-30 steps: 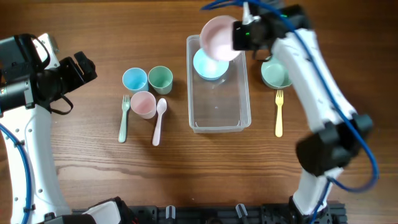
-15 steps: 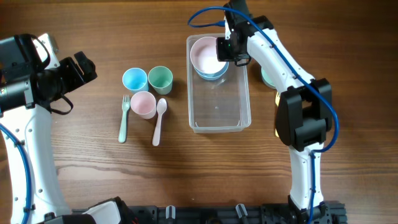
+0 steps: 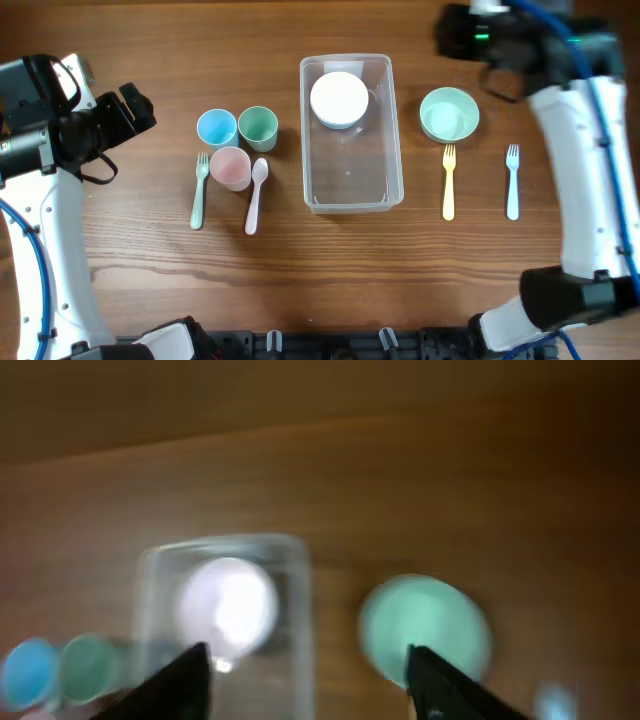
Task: Pack container
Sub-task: 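Place the pink bowl into the blue bowl in the container, then grasp the green bowl rim with the right gripper and lift, then stack the green bowl onto the bowls in the container, then grasp the light-blue spoon with the right gripper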
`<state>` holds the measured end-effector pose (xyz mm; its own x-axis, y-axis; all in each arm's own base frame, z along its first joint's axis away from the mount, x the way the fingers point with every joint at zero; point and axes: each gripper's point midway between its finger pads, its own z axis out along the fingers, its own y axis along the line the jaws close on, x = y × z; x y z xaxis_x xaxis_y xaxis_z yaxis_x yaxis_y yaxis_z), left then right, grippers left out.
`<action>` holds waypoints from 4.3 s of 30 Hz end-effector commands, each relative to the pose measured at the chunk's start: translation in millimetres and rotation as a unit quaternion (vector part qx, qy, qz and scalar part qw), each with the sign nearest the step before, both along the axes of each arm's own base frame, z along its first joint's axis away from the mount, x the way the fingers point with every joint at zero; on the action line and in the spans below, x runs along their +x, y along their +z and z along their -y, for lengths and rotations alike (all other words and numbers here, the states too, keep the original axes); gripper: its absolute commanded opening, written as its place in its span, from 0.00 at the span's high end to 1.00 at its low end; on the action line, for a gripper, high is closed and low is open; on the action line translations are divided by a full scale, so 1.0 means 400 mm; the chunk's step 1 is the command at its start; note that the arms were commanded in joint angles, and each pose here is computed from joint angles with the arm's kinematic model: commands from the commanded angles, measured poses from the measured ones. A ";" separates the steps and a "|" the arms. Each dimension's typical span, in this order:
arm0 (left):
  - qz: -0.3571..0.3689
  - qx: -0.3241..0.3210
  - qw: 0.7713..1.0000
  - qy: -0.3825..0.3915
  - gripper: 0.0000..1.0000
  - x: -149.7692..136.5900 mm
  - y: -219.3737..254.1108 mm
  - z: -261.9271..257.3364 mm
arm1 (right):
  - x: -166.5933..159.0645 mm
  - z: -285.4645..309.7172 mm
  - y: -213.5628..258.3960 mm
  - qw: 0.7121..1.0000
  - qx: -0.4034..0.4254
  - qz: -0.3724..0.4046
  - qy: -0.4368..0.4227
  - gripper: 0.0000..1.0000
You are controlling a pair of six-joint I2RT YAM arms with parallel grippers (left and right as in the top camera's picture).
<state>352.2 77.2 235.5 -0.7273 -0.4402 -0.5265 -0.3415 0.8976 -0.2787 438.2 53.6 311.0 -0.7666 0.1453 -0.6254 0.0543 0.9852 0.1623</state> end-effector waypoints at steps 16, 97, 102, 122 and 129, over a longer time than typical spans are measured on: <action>0.008 0.007 1.000 -0.008 0.00 0.007 0.013 -0.005 | -0.049 0.254 -0.684 0.935 0.010 -0.322 -0.148 0.50; 0.008 0.007 1.000 -0.008 0.00 0.007 0.013 -0.005 | -0.273 0.215 -0.387 0.966 -0.021 -0.243 -0.083 0.29; 0.008 0.007 1.000 -0.008 0.00 0.007 0.013 -0.005 | -0.340 0.283 -0.599 0.947 -0.096 -0.283 -0.116 0.30; 0.008 0.007 1.000 -0.008 0.00 0.007 0.013 -0.005 | -0.392 0.370 -0.870 0.934 -0.060 -0.333 -0.115 0.30; 0.008 0.007 1.000 -0.008 0.00 0.007 0.013 -0.005 | -0.356 0.380 -0.880 0.939 -0.065 -0.320 -0.107 0.57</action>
<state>352.4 77.2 235.4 -0.7275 -0.4403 -0.5262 -0.3416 0.8976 -0.2787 325.9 -98.5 -5.3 -0.9329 0.2971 -0.2036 0.3119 0.9491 -0.0442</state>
